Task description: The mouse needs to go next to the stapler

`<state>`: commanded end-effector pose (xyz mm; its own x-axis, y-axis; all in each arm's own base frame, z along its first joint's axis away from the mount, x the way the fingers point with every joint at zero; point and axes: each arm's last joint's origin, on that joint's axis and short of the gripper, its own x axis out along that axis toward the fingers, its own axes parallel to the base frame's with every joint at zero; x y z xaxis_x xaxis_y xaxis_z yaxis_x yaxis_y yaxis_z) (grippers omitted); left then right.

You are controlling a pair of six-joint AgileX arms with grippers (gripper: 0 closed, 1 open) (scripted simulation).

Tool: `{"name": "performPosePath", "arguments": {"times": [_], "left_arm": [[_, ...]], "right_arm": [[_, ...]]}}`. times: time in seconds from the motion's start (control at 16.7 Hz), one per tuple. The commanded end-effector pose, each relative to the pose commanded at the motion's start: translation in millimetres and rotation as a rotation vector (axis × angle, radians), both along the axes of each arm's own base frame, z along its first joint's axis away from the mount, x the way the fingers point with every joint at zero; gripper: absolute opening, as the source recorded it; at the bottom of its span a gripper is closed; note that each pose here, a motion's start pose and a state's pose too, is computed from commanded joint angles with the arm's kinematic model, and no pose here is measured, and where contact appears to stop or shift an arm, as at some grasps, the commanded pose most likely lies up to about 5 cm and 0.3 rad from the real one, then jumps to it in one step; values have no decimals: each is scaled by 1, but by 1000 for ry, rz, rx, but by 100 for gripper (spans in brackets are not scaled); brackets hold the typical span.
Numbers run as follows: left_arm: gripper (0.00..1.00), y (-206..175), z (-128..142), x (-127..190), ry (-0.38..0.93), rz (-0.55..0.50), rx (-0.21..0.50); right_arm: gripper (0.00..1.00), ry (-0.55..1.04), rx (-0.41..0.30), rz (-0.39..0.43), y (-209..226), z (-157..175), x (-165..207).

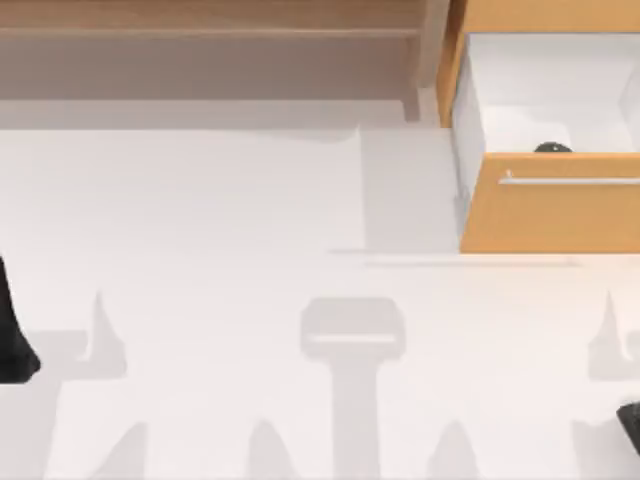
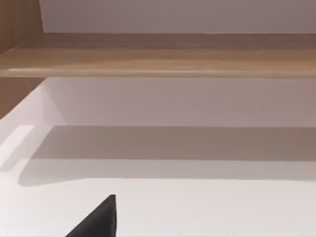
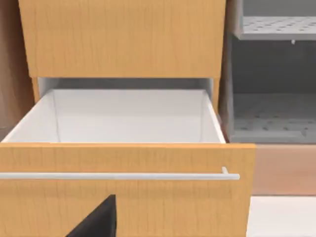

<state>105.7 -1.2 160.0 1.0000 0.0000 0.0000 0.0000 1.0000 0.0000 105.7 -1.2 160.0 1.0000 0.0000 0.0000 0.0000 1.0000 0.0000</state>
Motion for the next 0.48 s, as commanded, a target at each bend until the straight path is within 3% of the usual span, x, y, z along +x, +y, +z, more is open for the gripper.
{"name": "performPosePath", "arguments": {"times": [0.24, 0.48], "left_arm": [[100, 0, 0, 0, 0, 0, 0], [100, 0, 0, 0, 0, 0, 0]], "right_arm": [[100, 21, 1, 1, 0, 6, 0], [100, 137, 6, 11, 2, 43, 5]]}}
